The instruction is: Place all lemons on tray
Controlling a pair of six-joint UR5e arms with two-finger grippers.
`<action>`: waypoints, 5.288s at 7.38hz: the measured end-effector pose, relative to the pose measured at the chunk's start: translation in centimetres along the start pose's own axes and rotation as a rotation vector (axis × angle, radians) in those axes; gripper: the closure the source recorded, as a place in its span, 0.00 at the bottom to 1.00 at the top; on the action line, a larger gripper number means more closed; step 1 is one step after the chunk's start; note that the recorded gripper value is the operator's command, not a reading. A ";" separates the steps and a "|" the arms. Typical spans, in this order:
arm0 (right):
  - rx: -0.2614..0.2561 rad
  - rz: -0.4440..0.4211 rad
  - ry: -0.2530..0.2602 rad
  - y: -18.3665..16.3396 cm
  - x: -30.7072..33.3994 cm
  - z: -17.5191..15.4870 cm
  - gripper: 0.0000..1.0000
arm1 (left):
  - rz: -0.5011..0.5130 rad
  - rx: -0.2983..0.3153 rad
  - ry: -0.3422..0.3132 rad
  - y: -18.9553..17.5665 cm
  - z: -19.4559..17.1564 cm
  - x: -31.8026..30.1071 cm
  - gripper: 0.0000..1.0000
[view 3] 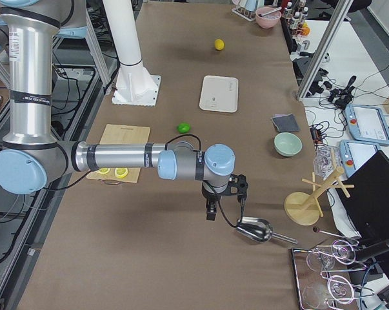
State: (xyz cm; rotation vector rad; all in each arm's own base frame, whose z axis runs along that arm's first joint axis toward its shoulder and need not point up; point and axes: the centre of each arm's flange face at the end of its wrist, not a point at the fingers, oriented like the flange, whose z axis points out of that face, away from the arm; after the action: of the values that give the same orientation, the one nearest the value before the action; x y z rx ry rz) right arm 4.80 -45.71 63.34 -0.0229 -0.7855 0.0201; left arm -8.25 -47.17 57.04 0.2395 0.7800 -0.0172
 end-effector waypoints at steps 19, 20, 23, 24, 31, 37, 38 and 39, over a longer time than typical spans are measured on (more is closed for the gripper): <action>0.114 -0.323 -0.129 -2.8 -12.4 1.3 0.00 | 0.516 0.116 0.262 -3.8 5.6 15.6 0.02; 0.099 -0.333 -0.157 -3.1 -14.2 1.7 0.00 | 0.574 0.112 0.286 -3.5 7.2 17.8 0.02; 0.148 -0.390 -0.164 -3.1 -17.2 2.4 0.00 | 0.702 0.121 0.261 -3.7 11.9 23.9 0.03; 0.161 -0.419 -0.168 -3.1 -18.2 2.6 0.00 | 0.731 0.124 0.258 -3.8 13.3 25.4 0.03; 0.136 -0.516 -0.224 -3.5 -26.9 4.0 0.00 | 0.794 0.091 0.235 -2.3 20.5 28.0 0.03; 0.095 -0.502 -0.261 -2.8 -32.4 5.4 0.00 | 0.818 0.052 0.257 -0.3 24.4 27.8 0.03; 0.092 -0.503 -0.261 -2.6 -33.0 5.5 0.00 | 0.824 0.057 0.265 0.0 25.2 27.4 0.03; 0.094 -0.503 -0.260 -2.6 -33.4 5.6 0.00 | 0.827 0.058 0.273 0.2 25.5 27.2 0.23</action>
State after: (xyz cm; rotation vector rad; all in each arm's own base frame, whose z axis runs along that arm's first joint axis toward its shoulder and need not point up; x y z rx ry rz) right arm -22.73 -49.09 43.76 0.2710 -1.0315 -0.4243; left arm 28.89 -50.63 55.57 0.6137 0.9026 0.7877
